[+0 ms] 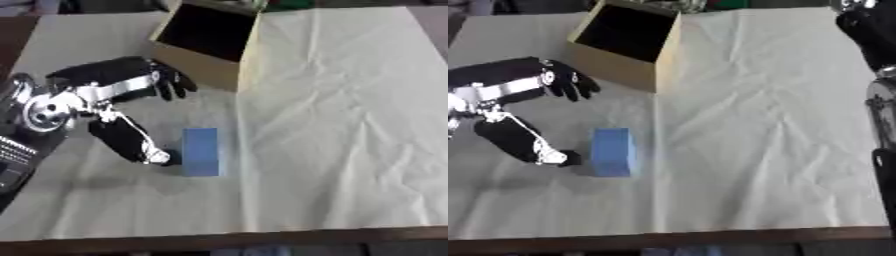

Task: Pick up objects on the table and place them in the box.

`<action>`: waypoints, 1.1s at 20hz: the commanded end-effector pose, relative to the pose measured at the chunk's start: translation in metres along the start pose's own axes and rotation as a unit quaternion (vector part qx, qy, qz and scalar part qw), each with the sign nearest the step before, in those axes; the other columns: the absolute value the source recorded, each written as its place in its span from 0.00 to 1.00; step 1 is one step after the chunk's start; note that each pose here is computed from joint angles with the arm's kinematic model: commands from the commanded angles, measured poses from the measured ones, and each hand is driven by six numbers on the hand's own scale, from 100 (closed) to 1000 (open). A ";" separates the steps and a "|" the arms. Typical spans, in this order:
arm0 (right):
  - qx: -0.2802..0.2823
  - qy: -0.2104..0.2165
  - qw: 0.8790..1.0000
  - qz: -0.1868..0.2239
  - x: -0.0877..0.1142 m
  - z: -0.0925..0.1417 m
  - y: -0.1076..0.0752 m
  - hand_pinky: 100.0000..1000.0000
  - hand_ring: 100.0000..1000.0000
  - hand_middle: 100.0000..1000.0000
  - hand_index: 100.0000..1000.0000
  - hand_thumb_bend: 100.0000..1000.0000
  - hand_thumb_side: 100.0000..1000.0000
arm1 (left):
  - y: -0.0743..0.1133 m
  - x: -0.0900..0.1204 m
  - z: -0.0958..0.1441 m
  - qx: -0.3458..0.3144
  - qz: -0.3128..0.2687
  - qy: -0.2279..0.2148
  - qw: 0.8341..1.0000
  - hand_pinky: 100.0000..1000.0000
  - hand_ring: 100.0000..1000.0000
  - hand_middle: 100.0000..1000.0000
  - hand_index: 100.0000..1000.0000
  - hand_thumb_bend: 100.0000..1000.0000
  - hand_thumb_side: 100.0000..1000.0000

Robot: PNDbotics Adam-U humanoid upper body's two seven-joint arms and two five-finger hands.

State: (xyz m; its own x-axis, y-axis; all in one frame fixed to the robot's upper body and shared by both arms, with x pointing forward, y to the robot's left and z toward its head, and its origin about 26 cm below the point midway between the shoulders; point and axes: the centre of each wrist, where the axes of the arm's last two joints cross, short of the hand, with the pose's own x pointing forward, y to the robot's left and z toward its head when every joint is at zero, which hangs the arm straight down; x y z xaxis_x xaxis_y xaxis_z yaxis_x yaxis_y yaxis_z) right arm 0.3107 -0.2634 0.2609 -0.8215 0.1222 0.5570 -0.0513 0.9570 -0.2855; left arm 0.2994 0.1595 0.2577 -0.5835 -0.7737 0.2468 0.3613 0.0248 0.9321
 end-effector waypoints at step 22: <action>0.012 0.006 1.000 0.010 0.005 0.002 -0.004 0.76 0.73 0.71 0.88 0.00 0.22 | -0.023 -0.016 -0.051 -0.016 -0.034 0.057 0.998 0.87 0.82 0.80 0.89 0.60 0.11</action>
State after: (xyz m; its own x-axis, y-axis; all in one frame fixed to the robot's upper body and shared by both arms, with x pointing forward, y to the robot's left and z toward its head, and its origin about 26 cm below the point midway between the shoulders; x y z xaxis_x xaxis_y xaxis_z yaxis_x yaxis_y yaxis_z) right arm 0.3097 -0.2661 0.2548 -0.8005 0.1374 0.5834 -0.0543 0.9527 -0.2989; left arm 0.3344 0.1353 0.2130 -0.5360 -0.8294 0.1573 0.3621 -0.0576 0.9304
